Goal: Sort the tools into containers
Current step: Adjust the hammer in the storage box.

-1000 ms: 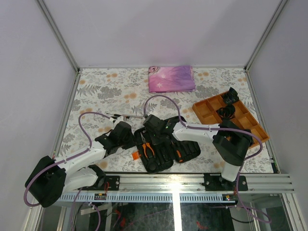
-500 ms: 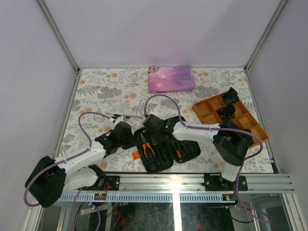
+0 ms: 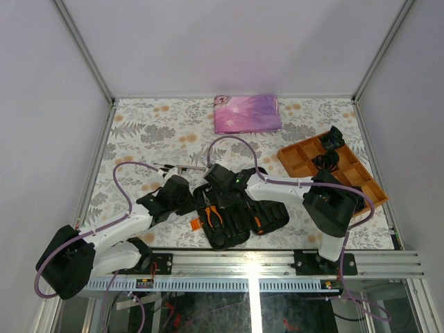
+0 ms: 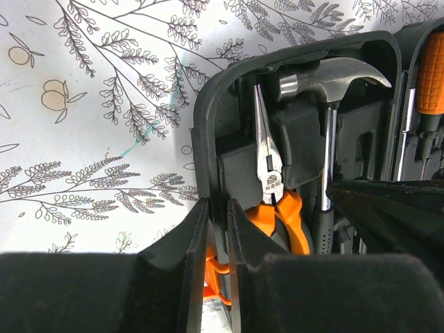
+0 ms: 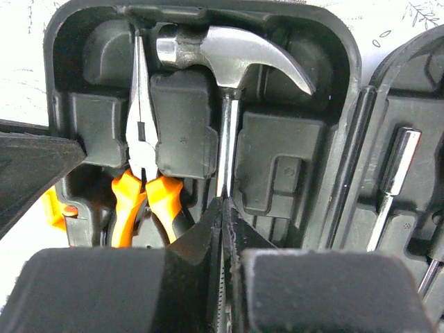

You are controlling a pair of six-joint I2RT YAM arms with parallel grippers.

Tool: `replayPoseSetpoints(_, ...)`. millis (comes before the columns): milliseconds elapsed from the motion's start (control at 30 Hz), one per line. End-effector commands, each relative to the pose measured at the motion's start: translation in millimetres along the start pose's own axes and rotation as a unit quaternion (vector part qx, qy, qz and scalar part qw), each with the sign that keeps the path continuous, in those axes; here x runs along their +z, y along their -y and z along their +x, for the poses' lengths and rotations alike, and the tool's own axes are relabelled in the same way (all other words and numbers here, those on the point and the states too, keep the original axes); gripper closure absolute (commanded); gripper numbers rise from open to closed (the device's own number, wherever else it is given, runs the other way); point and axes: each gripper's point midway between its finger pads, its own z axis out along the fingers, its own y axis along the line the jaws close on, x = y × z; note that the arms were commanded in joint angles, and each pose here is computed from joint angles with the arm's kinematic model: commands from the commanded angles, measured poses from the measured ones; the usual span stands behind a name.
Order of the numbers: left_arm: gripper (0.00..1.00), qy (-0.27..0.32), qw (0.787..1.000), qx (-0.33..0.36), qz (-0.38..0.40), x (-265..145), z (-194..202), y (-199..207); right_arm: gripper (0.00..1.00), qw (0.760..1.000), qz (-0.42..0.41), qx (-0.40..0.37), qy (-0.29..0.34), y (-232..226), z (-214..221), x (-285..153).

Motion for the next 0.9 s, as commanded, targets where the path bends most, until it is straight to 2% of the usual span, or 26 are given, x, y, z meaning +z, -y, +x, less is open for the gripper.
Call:
replayPoseSetpoints(0, 0.98, -0.001, 1.0, 0.008, 0.015, 3, 1, 2, 1.0, 0.995, 0.016, 0.004, -0.103, 9, 57, 18)
replayPoseSetpoints(67, 1.0, -0.001, 1.0, 0.01, 0.017, 3, 1, 4, 1.0, 0.994, 0.02, 0.005, -0.11, 12, 63, 20)
replayPoseSetpoints(867, 1.0, -0.003, 1.0, 0.017, 0.026, 3, 4, 4, 1.0, 0.976, 0.088, -0.004, -0.2, 54, 138, 35)
